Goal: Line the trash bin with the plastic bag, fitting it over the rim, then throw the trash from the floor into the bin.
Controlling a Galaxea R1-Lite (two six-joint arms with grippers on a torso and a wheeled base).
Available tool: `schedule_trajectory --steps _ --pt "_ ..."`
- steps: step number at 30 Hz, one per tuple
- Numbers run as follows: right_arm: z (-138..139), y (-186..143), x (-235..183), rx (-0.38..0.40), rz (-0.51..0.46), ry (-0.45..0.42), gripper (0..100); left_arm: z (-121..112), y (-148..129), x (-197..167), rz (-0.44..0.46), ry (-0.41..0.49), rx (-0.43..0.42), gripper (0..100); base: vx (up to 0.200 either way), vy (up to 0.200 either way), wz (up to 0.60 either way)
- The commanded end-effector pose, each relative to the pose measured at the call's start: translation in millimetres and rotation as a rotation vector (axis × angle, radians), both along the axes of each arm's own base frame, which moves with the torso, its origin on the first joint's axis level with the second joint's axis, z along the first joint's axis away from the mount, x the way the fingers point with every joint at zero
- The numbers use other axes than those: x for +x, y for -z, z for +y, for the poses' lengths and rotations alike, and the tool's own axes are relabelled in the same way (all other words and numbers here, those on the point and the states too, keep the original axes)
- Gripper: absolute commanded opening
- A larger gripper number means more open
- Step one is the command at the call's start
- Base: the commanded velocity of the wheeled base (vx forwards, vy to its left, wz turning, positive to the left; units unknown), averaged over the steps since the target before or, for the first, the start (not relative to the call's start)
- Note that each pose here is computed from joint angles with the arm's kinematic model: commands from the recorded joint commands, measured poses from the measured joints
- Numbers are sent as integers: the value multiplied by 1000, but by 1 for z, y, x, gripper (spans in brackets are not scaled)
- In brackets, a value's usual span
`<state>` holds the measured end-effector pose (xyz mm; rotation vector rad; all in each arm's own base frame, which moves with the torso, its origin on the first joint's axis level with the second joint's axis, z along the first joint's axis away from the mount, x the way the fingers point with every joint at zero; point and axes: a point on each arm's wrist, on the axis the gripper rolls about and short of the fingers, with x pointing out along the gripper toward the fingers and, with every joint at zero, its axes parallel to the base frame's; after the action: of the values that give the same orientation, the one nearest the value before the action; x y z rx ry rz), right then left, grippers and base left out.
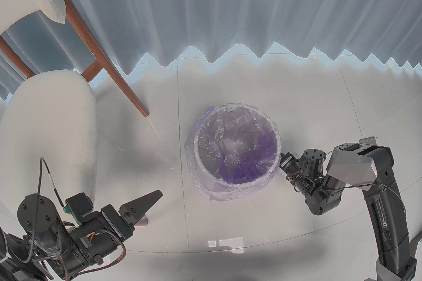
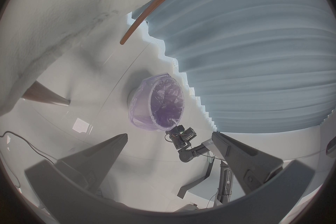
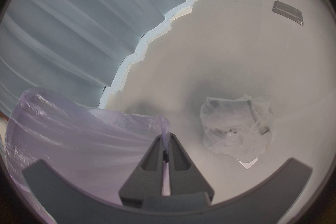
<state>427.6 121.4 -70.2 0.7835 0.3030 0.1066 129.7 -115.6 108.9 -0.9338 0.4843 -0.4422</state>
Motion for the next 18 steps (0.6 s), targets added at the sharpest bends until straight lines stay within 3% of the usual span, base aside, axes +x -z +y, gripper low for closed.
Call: schedule_trajectory --steps 1,2,7,9,10,18 --pt "-1 6 -1 -2 12 1 0 2 3 -2 14 -1 12 100 0 0 0" --pt "-2 3 -1 3 9 5 100 2 3 -3 14 1 12 100 0 0 0" --pt "-11 -40 -10 68 -34 29 100 3 2 -3 6 -2 9 100 0 0 0" --pt "-11 -40 -10 68 -34 29 100 3 2 -3 6 -2 9 100 0 0 0" --pt "-16 -73 -32 106 -32 33 100 4 -2 -4 -12 -3 -5 100 0 0 0" --pt "-56 -141 -97 107 -43 94 100 11 -11 -5 -58 -27 -39 100 0 0 0"
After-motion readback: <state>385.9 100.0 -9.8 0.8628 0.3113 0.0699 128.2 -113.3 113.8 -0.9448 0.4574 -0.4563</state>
